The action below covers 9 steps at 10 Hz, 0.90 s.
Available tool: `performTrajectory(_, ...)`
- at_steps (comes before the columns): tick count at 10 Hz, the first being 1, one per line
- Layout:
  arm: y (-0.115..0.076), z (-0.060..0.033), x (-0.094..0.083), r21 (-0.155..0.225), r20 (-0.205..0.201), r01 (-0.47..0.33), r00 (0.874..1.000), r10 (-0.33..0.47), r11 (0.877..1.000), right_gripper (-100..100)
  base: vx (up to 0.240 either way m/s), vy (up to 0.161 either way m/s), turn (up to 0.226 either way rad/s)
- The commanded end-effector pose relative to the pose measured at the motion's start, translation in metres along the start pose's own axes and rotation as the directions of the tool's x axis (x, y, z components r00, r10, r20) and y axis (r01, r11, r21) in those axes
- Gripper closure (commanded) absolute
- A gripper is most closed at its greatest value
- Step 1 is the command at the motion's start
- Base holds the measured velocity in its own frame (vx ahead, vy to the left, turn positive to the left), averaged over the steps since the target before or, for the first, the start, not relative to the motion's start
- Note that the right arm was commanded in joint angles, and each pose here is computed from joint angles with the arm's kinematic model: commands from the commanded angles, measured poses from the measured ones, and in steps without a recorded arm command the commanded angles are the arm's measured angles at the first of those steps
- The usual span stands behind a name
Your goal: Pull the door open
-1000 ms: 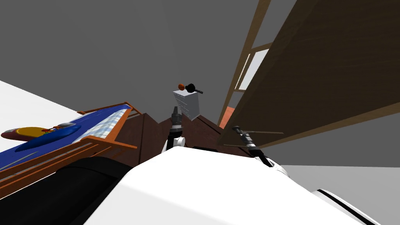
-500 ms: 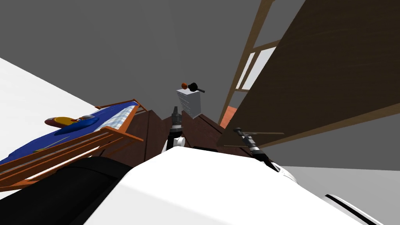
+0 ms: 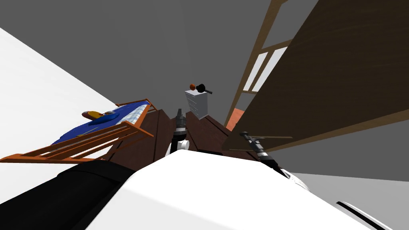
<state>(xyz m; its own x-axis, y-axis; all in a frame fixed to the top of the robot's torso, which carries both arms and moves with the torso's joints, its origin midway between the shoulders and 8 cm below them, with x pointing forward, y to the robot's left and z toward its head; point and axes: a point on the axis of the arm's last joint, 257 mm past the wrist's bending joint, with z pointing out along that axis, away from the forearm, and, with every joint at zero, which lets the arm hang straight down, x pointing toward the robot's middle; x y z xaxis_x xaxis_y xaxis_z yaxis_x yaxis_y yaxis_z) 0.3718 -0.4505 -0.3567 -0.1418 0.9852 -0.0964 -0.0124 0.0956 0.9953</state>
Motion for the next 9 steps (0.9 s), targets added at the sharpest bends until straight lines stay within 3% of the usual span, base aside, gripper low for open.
performTrajectory(1, 0.0, -0.009, -0.002, 0.0, -0.006, 0.003, 1.0, -0.003, 1.0, 100, -0.215, -0.123, 0.209)
performTrajectory(5, 0.001, -0.0248, -0.006, -0.003, -0.017, 0.005, 1.0, -0.005, 1.0, 100, -0.199, -0.086, 0.154)
performTrajectory(6, -0.002, -0.0217, -0.002, 0.002, -0.019, -0.001, 1.0, 0.001, 1.0, 100, -0.077, -0.031, 0.029)
performTrajectory(7, -0.002, -0.0342, 0.007, -0.001, -0.055, 0.003, 0.998, -0.003, 1.0, 100, -0.062, -0.023, -0.013)
performTrajectory(9, -0.001, -0.0483, 0.016, -0.007, -0.095, 0.007, 0.995, -0.008, 1.0, 100, -0.103, -0.03, -0.016)
